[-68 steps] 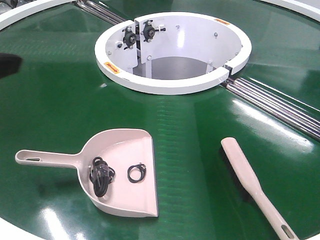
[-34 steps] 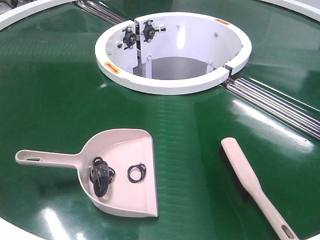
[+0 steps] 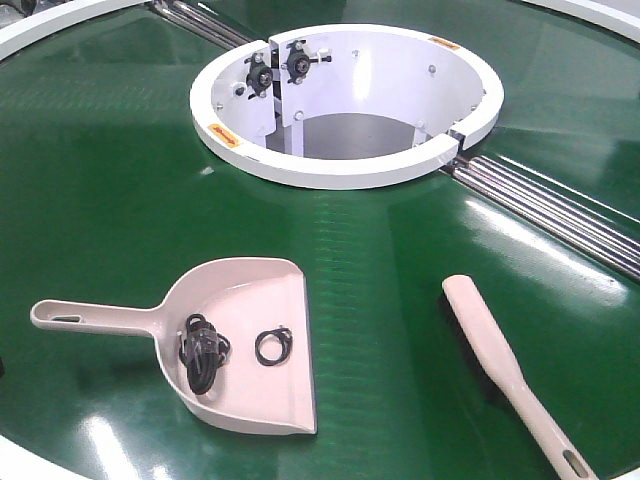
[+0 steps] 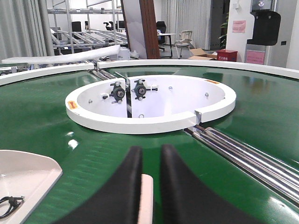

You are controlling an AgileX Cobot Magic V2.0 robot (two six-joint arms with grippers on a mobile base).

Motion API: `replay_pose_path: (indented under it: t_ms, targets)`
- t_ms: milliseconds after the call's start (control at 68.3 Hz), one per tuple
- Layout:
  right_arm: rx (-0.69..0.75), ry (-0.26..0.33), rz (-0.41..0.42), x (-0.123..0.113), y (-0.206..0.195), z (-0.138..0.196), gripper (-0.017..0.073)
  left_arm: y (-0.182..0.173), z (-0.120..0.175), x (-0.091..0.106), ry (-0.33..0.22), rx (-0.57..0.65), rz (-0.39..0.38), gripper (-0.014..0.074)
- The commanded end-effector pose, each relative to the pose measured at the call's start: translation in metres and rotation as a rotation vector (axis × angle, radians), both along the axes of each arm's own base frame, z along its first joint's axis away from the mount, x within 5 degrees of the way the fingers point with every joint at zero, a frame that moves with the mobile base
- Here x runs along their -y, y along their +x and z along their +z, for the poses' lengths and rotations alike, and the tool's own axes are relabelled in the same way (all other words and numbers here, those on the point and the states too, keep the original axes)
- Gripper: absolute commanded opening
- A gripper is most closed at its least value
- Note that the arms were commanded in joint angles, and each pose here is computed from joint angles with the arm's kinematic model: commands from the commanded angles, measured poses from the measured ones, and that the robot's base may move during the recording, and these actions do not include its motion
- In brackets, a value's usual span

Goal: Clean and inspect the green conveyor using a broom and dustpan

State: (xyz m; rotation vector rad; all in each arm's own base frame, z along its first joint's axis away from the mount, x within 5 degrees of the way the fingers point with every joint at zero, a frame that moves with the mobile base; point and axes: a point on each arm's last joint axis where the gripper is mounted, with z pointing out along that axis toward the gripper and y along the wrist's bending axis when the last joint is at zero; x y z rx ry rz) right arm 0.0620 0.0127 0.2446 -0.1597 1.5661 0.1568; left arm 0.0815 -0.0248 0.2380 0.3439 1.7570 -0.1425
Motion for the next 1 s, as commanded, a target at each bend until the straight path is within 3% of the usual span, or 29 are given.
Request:
replay_pose_path:
  t_ms: [0,732,820,981]
  targets:
    - [0.126,0.016,-0.007,0.001,-0.001,0.021,-0.0010,0.003,0.016,-0.001,-0.056,0.096,0.026,-0.0008]
    - [0.136,0.018,-0.008,0.001,-0.001,0.021,-0.0009,0.003,0.013,-0.002,-0.062,0.115,0.037,-0.0008]
    - [0.136,0.018,-0.008,0.001,-0.001,0.021,-0.0009,0.000,0.003,-0.005,-0.030,0.128,0.052,-0.0008]
    - [0.136,0.018,-0.008,0.001,-0.001,0.021,-0.0009,-0.011,-0.017,-0.014,-0.109,0.167,0.152,-0.0008]
